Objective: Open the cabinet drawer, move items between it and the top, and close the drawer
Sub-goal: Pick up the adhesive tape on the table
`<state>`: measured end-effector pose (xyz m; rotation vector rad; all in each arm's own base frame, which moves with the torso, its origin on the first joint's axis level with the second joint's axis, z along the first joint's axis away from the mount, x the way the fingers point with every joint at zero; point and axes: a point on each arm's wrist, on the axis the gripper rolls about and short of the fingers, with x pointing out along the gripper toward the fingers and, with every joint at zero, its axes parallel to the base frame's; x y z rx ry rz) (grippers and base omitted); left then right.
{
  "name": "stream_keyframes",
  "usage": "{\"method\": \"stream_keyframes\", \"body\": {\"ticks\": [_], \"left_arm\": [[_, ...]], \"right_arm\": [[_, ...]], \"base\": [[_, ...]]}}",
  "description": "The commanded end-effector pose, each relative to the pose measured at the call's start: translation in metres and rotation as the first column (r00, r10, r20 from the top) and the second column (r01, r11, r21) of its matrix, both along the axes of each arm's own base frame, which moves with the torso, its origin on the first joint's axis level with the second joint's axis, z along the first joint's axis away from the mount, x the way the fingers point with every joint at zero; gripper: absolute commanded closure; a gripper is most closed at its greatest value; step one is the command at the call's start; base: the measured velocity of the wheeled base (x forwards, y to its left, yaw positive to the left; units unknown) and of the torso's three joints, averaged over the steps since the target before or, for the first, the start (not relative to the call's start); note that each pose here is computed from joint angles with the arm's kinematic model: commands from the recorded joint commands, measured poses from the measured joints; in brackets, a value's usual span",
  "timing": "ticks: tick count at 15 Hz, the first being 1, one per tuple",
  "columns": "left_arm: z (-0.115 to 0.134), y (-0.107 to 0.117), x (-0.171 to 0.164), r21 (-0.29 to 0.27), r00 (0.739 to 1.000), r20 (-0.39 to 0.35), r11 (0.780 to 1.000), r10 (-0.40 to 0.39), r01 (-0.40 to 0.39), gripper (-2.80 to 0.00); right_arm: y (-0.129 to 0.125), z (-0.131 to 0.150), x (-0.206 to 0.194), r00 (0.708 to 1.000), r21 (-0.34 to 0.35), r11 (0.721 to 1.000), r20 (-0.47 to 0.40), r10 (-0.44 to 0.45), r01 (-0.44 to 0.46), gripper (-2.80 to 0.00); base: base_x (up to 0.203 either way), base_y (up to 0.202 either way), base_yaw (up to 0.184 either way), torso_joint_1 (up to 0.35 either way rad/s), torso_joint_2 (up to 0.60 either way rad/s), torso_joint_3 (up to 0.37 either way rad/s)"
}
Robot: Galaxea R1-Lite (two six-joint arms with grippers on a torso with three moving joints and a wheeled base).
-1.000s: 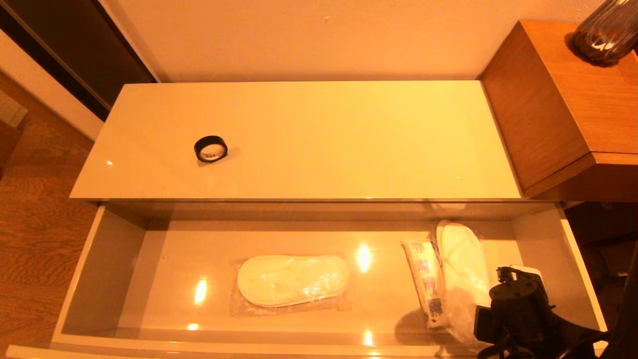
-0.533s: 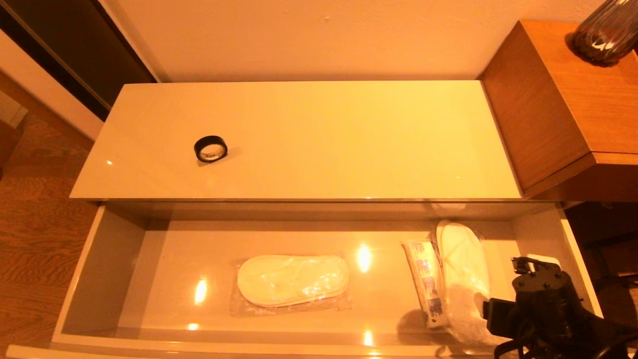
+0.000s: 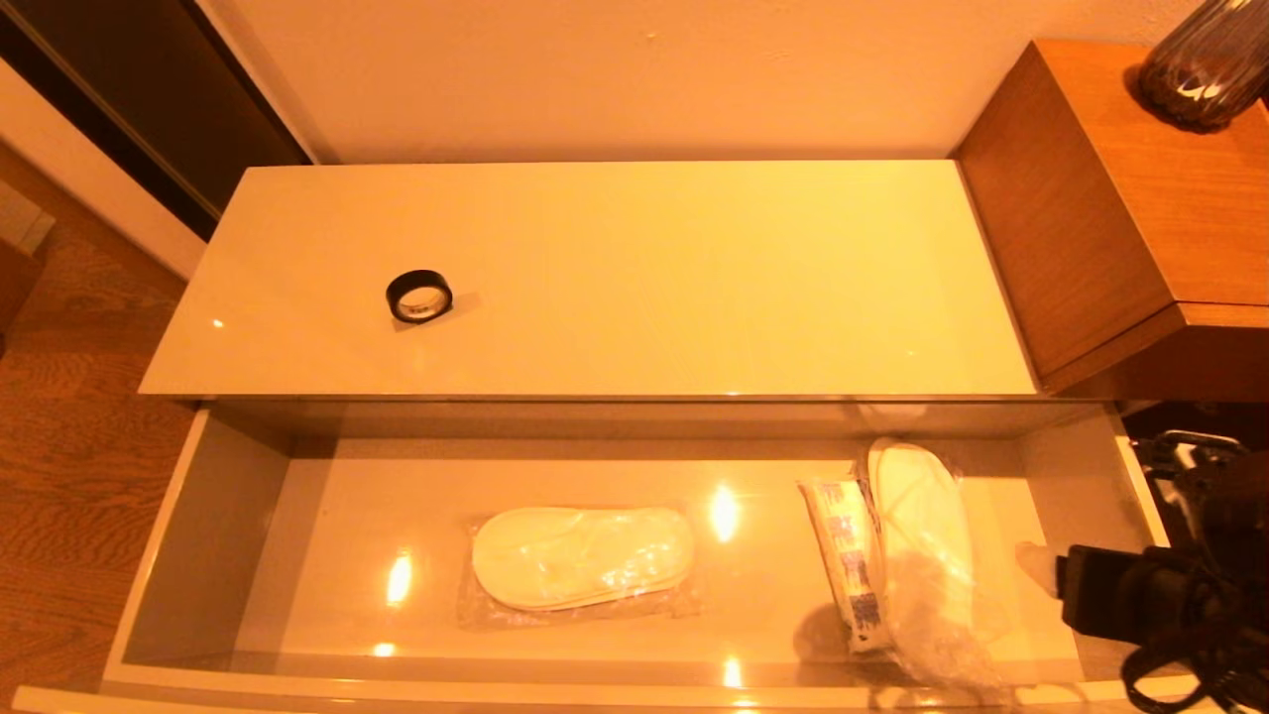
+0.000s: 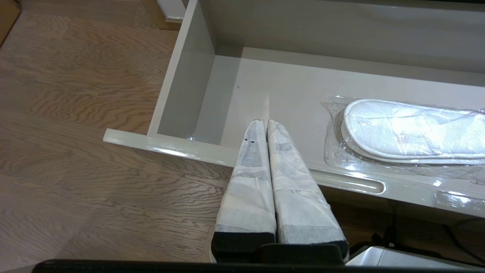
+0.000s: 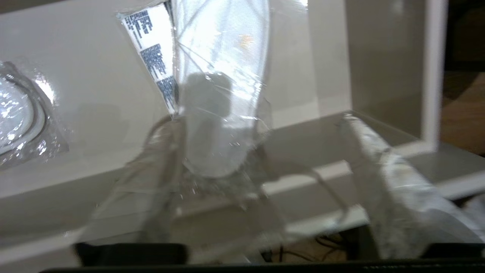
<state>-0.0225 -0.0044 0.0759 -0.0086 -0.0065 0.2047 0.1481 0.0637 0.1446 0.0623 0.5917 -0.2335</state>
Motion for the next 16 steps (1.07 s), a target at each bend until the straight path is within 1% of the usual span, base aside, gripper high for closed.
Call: {"method": "stream_keyframes", "body": {"ticks": [1, 3, 6, 8, 9, 10, 11, 12, 14, 15, 16], "left_arm": [[-0.001, -0.001, -0.003, 0.007, 0.999, 0.037, 1.0, 0.001, -0.001, 0.0], [-0.001, -0.001, -0.003, 0.008, 0.999, 0.038, 1.0, -0.001, 0.001, 0.0], [-0.001, -0.001, -0.003, 0.008, 0.999, 0.038, 1.0, -0.001, 0.001, 0.0], [-0.001, -0.001, -0.003, 0.008, 0.999, 0.038, 1.0, -0.001, 0.001, 0.0], [-0.001, -0.001, -0.003, 0.008, 0.999, 0.038, 1.0, -0.001, 0.001, 0.0], [-0.001, -0.001, -0.003, 0.008, 0.999, 0.039, 1.0, -0.001, 0.001, 0.0], [-0.001, -0.001, -0.003, 0.008, 0.999, 0.038, 1.0, -0.001, 0.001, 0.0], [-0.001, -0.001, -0.003, 0.008, 0.999, 0.038, 1.0, 0.0, 0.0, 0.0], [-0.001, -0.001, -0.003, 0.008, 0.999, 0.038, 1.0, -0.001, 0.001, 0.0], [-0.001, -0.001, -0.003, 0.008, 0.999, 0.038, 1.0, -0.001, 0.001, 0.0], [-0.001, -0.001, -0.003, 0.008, 0.999, 0.039, 1.0, -0.001, 0.001, 0.0]], "right_arm": [[-0.019, 0.03, -0.036, 1.0, 0.013, 1.0, 0.027, -0.005, 0.005, 0.0], [-0.039, 0.059, -0.073, 1.0, 0.0, 1.0, 0.012, -0.017, 0.017, 0.0], [-0.067, 0.127, -0.125, 0.993, 0.034, 0.996, 0.079, -0.086, 0.084, 0.0], [-0.087, 0.153, -0.177, 0.982, 0.043, 0.986, 0.088, -0.167, 0.164, 0.0], [-0.091, 0.158, -0.211, 0.974, 0.053, 0.977, 0.087, -0.211, 0.207, 0.0], [-0.092, 0.156, -0.246, 0.972, 0.064, 0.978, 0.11, -0.206, 0.2, 0.0], [-0.091, 0.149, -0.272, 0.975, 0.05, 0.985, 0.139, -0.171, 0.166, 0.0], [-0.089, 0.14, -0.285, 0.98, 0.023, 0.99, 0.138, -0.14, 0.138, 0.0], [-0.084, 0.109, -0.297, 0.992, -0.032, 0.994, 0.072, -0.102, 0.104, 0.0], [-0.076, 0.096, -0.303, 0.995, -0.064, 0.994, 0.046, -0.087, 0.09, 0.0], [-0.071, 0.089, -0.307, 0.998, -0.073, 0.995, 0.037, -0.059, 0.061, 0.0]], "base": [[0.0, 0.0, 0.0, 0.0, 0.0, 0.0], [0.0, 0.0, 0.0, 0.0, 0.0, 0.0], [0.0, 0.0, 0.0, 0.0, 0.0, 0.0], [0.0, 0.0, 0.0, 0.0, 0.0, 0.0], [0.0, 0.0, 0.0, 0.0, 0.0, 0.0], [0.0, 0.0, 0.0, 0.0, 0.0, 0.0], [0.0, 0.0, 0.0, 0.0, 0.0, 0.0], [0.0, 0.0, 0.0, 0.0, 0.0, 0.0], [0.0, 0.0, 0.0, 0.0, 0.0, 0.0], [0.0, 0.0, 0.0, 0.0, 0.0, 0.0], [0.0, 0.0, 0.0, 0.0, 0.0, 0.0]]}}
